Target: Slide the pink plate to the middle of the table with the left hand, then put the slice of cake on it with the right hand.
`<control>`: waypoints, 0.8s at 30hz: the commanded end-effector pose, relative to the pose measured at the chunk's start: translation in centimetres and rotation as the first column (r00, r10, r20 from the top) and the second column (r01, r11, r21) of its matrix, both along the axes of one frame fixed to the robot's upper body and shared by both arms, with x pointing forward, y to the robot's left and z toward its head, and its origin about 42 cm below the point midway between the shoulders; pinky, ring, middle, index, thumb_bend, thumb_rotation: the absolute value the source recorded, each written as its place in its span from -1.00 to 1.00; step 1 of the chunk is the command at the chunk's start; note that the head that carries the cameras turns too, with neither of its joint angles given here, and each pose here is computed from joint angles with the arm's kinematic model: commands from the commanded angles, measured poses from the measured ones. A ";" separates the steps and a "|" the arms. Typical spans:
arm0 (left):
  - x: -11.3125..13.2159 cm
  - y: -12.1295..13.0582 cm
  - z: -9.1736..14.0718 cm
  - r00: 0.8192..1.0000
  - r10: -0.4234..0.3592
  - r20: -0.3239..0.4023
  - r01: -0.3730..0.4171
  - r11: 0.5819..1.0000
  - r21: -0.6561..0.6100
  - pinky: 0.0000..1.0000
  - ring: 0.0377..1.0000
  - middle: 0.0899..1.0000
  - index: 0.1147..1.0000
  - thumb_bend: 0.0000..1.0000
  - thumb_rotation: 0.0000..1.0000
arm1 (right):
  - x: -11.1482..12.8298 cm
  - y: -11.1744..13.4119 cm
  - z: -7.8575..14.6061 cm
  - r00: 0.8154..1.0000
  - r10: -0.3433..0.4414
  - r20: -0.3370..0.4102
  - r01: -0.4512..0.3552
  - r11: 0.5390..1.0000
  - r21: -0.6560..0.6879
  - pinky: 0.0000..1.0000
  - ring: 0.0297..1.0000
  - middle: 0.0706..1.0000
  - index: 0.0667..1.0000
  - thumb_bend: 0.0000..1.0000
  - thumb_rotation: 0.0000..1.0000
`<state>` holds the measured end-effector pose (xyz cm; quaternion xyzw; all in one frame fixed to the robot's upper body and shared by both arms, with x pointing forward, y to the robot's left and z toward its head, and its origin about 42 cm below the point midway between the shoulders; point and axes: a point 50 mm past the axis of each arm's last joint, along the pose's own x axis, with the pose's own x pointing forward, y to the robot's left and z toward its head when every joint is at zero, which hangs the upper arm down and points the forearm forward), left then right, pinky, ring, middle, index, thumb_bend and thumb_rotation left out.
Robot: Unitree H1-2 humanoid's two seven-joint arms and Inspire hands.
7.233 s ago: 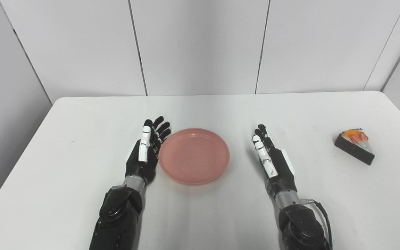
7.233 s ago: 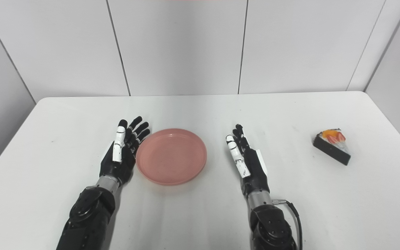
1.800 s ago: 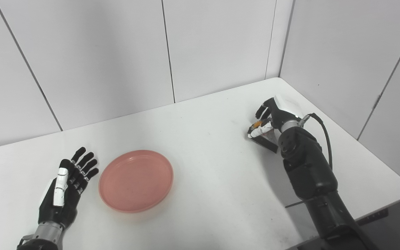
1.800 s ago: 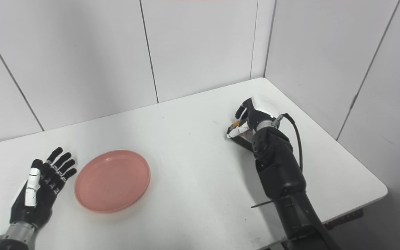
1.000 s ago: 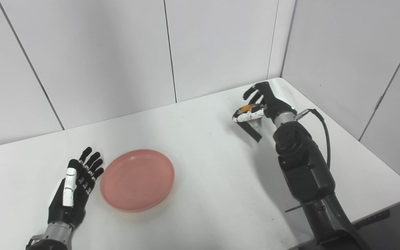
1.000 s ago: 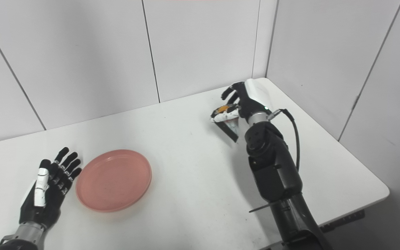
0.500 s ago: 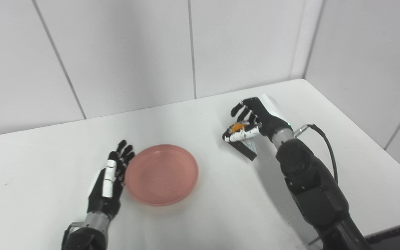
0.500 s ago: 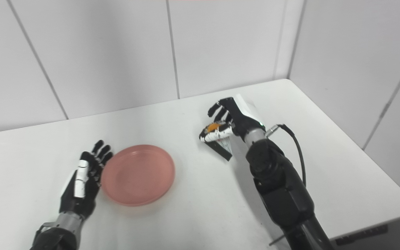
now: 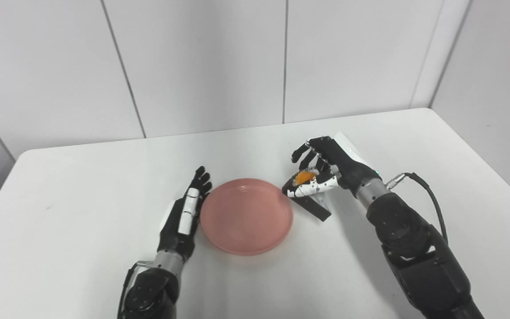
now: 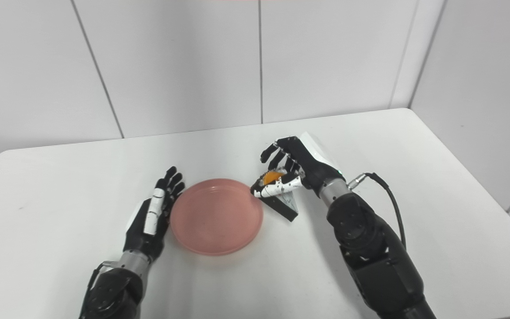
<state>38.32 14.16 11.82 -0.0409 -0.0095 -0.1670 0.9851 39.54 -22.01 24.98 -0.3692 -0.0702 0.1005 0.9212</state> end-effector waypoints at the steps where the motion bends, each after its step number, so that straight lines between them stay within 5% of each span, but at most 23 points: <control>1: -0.1 -1.3 -0.2 1.000 -0.012 -0.005 0.012 1.000 0.017 0.96 0.97 0.98 0.99 0.17 1.00 | 0.5 1.5 3.7 0.988 0.076 0.136 -0.076 0.997 -0.009 -0.64 -0.57 -0.29 -0.06 0.02 -1.00; 7: 0.1 -2.6 -0.7 1.000 -0.003 -0.003 0.003 1.000 0.008 0.91 0.94 0.94 0.95 0.22 1.00 | 1.4 3.6 3.0 0.982 0.139 0.127 -0.135 0.990 -0.035 -0.56 -0.48 -0.26 -0.05 0.02 -1.00; 11: 0.2 -3.5 -0.5 1.000 0.000 -0.021 0.000 1.000 0.000 0.97 0.95 0.94 0.96 0.21 1.00 | 2.2 4.4 2.1 0.980 0.164 0.110 -0.157 0.985 -0.068 -0.65 -0.56 -0.31 -0.07 0.02 -1.00; 13: 0.1 -3.8 -0.4 1.000 0.003 -0.020 -0.003 1.000 -0.003 0.98 0.96 0.95 0.97 0.17 1.00 | 2.4 4.5 1.7 0.980 0.174 0.101 -0.167 0.983 -0.077 -0.77 -0.71 -0.17 -0.12 0.04 -1.00; 24: 0.1 -4.4 -0.1 1.000 0.021 -0.009 -0.021 1.000 -0.012 0.99 0.97 0.96 0.97 0.18 1.00 | 3.8 5.9 -1.1 0.977 0.207 0.049 -0.197 0.967 -0.160 -0.73 -0.65 -0.14 -0.12 0.04 -1.00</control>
